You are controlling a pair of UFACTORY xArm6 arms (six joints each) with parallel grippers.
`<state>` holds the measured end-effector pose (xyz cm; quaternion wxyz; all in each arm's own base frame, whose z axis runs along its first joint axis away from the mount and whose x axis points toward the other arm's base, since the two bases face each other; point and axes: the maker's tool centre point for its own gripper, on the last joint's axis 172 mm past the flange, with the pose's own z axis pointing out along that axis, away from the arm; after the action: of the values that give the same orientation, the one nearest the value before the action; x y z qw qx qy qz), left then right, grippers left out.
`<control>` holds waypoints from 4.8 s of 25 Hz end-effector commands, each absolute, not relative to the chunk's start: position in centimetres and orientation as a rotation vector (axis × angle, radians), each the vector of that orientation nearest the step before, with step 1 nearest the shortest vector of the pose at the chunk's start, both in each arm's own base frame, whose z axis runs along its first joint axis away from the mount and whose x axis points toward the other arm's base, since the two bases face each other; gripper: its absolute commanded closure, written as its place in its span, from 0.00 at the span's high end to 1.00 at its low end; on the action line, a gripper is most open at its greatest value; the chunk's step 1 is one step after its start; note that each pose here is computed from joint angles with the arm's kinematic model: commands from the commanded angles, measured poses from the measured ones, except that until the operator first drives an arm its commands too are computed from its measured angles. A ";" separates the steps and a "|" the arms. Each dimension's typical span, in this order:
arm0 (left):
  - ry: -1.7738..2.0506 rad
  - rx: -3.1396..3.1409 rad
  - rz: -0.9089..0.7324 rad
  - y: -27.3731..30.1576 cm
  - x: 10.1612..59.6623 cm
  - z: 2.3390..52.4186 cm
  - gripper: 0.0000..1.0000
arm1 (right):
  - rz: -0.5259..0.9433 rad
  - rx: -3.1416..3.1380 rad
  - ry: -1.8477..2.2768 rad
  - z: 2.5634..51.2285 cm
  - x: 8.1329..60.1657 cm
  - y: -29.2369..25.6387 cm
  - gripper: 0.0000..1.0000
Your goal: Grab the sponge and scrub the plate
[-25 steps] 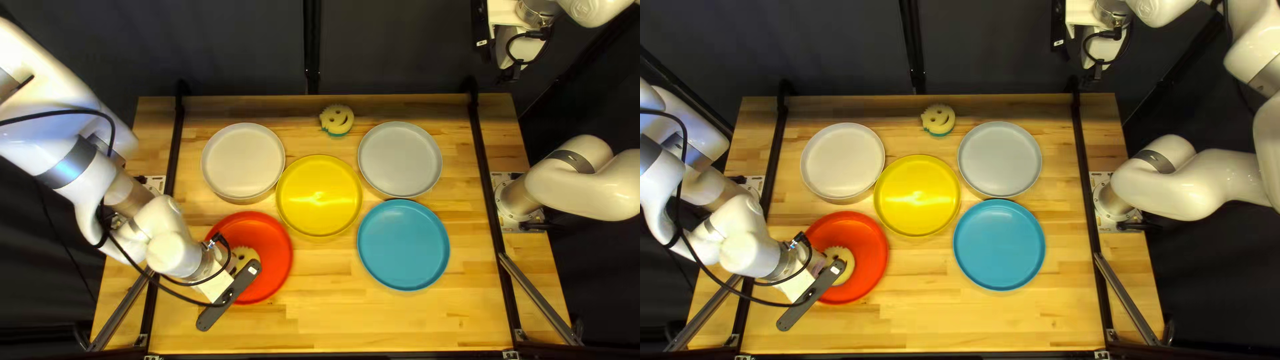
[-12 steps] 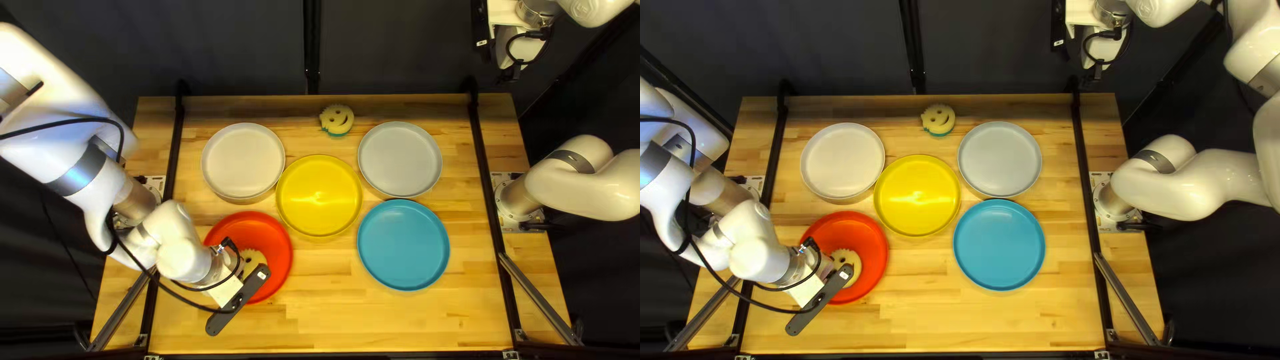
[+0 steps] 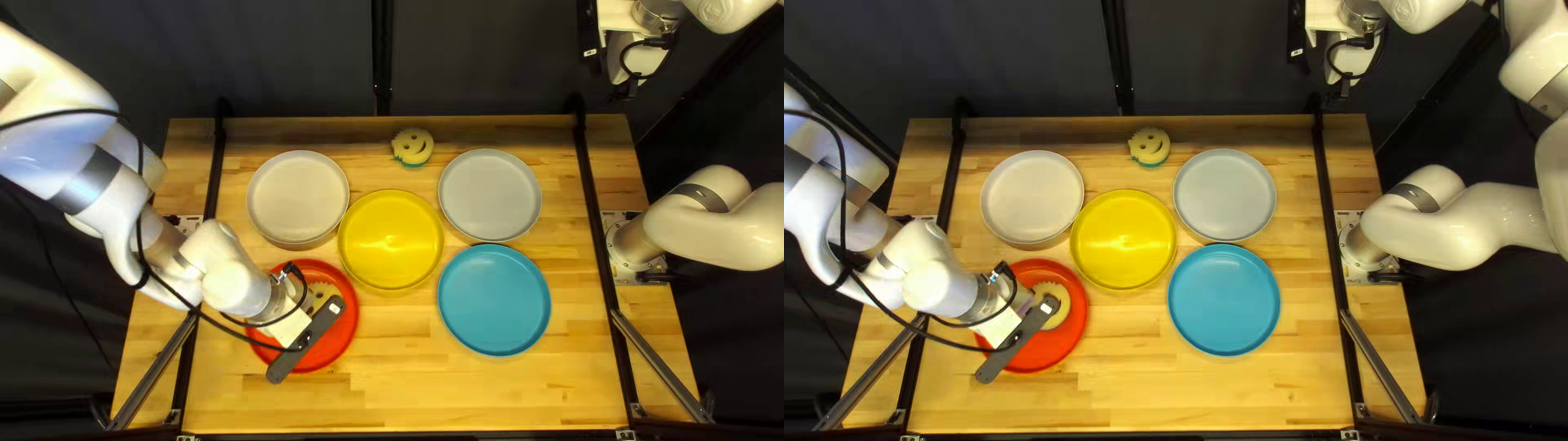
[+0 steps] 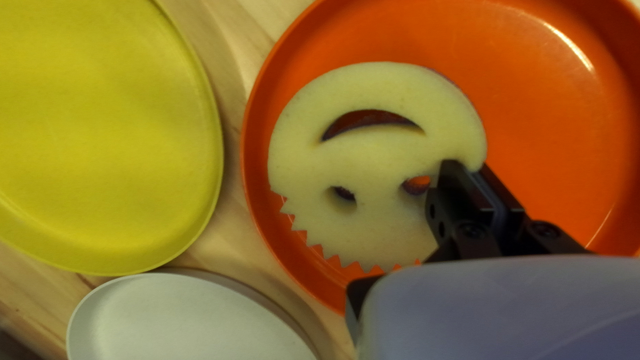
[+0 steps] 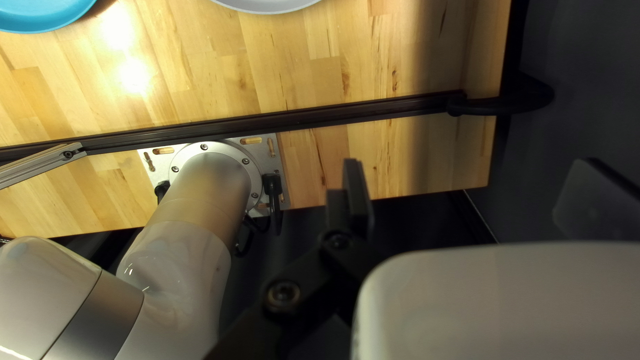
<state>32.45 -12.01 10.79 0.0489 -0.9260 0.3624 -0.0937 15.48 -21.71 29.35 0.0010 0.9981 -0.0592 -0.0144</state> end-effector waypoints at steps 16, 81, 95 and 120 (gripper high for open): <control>1.055 -2.870 -0.289 -7.4 31.3 13.3 0.00 | -0.045 3.134 -0.186 29.3 15.5 -21.7 1.00; 1.024 -2.879 -0.119 5.4 27.1 4.5 0.00 | -0.045 3.134 -0.186 29.3 15.5 -21.7 1.00; 0.964 -2.924 -0.112 5.8 24.8 4.3 0.00 | -0.045 3.134 -0.186 29.3 15.5 -21.7 1.00; 1.033 -2.891 -0.150 8.5 28.7 5.1 0.00 | -0.045 3.134 -0.186 29.3 15.5 -21.7 1.00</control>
<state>29.57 8.58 5.33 0.0362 -0.9389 0.3385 -0.0502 15.48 -21.71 29.35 0.0010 0.9981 -0.0592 -0.0144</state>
